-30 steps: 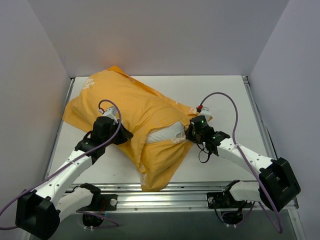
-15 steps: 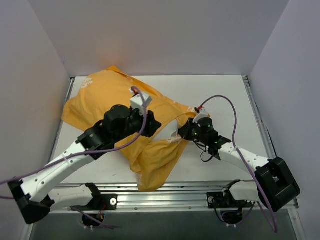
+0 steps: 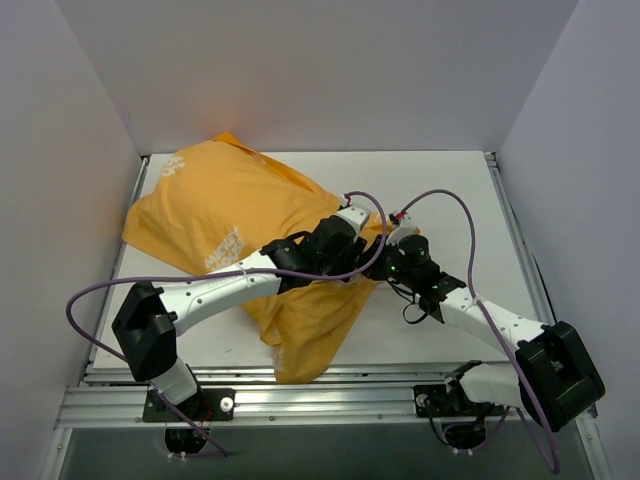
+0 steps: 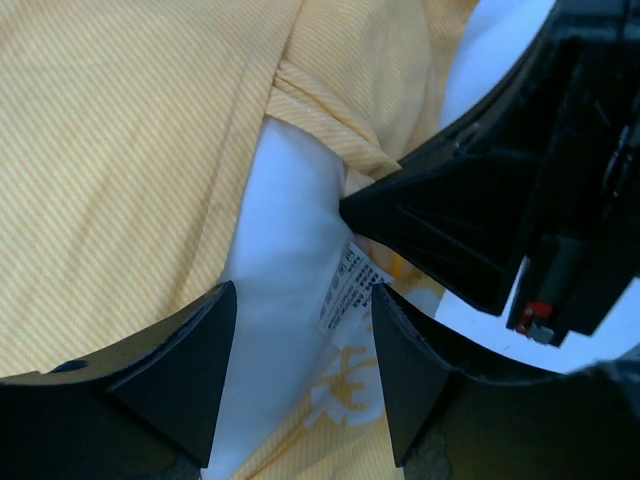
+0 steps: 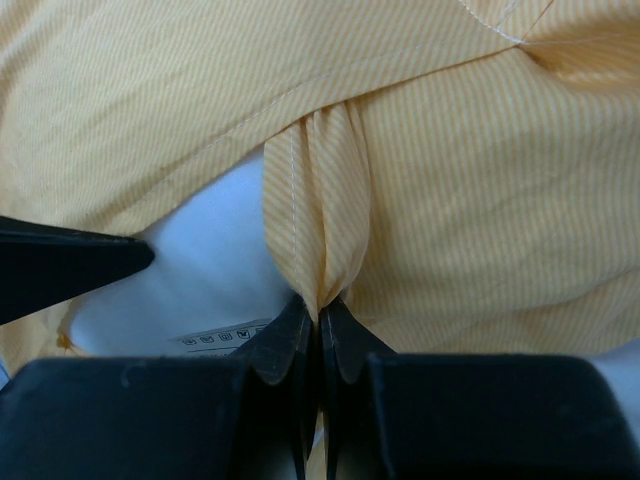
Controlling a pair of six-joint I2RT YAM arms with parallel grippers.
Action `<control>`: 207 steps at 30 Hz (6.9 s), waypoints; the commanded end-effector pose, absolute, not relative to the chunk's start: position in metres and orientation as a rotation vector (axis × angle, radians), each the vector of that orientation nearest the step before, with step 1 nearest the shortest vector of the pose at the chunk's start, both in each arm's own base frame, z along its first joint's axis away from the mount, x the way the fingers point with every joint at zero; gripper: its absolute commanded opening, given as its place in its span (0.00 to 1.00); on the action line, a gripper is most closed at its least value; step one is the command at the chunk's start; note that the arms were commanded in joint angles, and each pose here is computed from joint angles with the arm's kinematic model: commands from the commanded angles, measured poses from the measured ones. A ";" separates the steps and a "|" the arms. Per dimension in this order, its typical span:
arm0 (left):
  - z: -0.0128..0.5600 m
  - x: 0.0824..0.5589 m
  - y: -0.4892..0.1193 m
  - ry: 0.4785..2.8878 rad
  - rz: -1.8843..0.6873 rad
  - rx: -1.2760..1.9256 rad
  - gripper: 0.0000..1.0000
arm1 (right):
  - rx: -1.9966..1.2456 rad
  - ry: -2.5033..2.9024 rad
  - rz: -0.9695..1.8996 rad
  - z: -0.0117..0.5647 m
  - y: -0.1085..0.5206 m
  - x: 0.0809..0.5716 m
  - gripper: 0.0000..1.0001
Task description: Remove the pillowcase from the pillow
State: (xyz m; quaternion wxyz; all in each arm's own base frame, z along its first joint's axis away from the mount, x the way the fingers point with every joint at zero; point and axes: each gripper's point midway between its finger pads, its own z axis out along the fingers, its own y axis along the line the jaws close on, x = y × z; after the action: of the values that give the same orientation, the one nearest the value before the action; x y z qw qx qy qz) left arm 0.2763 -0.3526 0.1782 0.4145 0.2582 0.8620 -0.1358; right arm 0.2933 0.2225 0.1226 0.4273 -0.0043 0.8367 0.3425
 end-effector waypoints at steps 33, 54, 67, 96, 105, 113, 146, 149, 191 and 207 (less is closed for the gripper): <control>0.174 0.284 -0.284 2.145 -0.179 0.470 0.02 | 0.222 2.025 0.488 0.147 0.150 0.331 0.00; 0.166 0.214 -0.197 2.216 -0.364 0.324 0.02 | 0.696 2.058 0.027 0.153 0.011 0.363 0.00; 0.220 0.241 -0.208 2.017 -0.528 0.131 0.02 | 0.646 2.214 0.266 0.078 0.045 0.336 0.00; 0.278 0.329 -0.364 1.877 -0.907 0.218 0.02 | 0.263 2.087 0.612 0.199 0.141 0.299 0.66; 0.281 0.339 -0.378 1.890 -0.918 0.221 0.02 | 0.150 2.108 0.880 0.187 0.224 0.256 0.72; 0.292 0.347 -0.372 1.888 -0.868 0.207 0.02 | 0.013 2.246 0.825 0.128 0.268 0.235 0.67; 0.377 0.454 -0.274 1.690 -0.699 -0.190 0.02 | -0.153 2.588 0.696 0.065 0.198 0.128 0.00; 0.389 0.453 -0.273 1.661 -0.731 -0.212 0.02 | -0.134 2.617 0.661 0.056 0.192 0.124 0.00; 0.406 0.413 -0.291 1.684 -0.775 -0.101 0.02 | -0.724 1.989 0.788 0.107 0.318 0.235 0.00; 0.451 0.479 -0.231 1.519 -0.668 -0.379 0.02 | -0.406 2.360 0.830 0.104 0.239 0.151 0.00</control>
State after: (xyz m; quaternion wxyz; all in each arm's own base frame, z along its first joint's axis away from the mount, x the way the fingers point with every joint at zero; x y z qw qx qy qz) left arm 0.4474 -0.2711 0.3658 0.5660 -0.0819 0.7742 -0.2714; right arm 0.1899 0.2661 0.1559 0.4112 -0.1966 0.8192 0.3483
